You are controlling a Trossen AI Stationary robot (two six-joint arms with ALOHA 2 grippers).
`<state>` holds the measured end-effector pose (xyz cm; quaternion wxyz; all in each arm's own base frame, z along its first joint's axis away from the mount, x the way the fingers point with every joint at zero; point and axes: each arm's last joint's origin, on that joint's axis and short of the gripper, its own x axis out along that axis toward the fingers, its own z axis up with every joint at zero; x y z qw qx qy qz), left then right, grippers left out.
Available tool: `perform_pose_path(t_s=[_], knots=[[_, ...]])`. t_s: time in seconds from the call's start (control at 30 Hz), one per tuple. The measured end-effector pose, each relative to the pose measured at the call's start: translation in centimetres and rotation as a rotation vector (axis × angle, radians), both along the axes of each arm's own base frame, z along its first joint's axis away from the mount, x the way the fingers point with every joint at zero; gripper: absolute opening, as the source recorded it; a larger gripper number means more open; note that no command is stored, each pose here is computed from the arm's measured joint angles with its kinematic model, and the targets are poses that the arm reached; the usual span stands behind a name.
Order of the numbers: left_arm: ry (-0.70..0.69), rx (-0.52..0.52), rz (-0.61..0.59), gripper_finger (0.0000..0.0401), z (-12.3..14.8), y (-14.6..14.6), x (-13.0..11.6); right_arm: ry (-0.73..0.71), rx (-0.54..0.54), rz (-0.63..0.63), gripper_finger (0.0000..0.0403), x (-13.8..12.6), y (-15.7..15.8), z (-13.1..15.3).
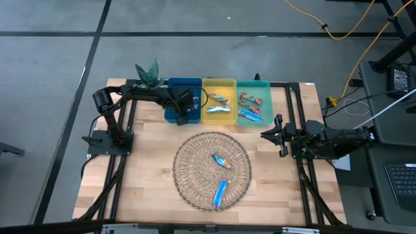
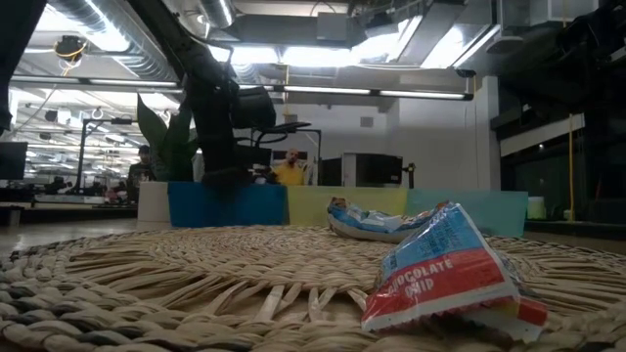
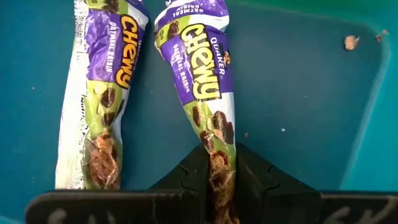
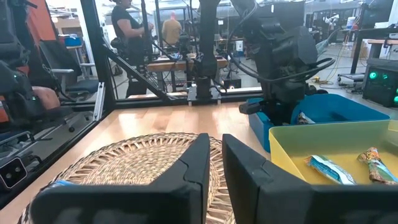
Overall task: Pick and place Granola Bars by type
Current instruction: Put the blue granola bar into the blue bin, then put the yellow granola bar into the yellow bin
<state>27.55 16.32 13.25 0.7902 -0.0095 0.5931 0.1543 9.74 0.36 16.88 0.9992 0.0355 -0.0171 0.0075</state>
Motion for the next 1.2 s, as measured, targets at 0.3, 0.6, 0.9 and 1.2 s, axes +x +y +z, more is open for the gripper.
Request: perform_pose_path(t_s=[0.3, 0.6, 0.9, 1.2], knots=[[-0.009, -0.009, 0.003, 0.0047, -0.1, 0.0, 0.0, 0.0, 0.0, 0.0, 0.0049, 0.0, 0.0, 0.0], [-0.021, -0.012, 0.006, 0.0089, 0.2, -0.1, 0.0, 0.0, 0.0, 0.0, 0.0049, 0.0, 0.0, 0.0], [-0.058, 0.007, -0.005, 0.0146, 1.9, -0.3, -0.4, 0.0, 0.0, 0.0, 0.0049, 0.0, 0.0, 0.0], [-0.108, 0.034, -0.006, 0.0172, 3.7, -0.6, -0.8, 0.0, 0.0, 0.0, 0.0049, 0.0, 0.0, 0.0]])
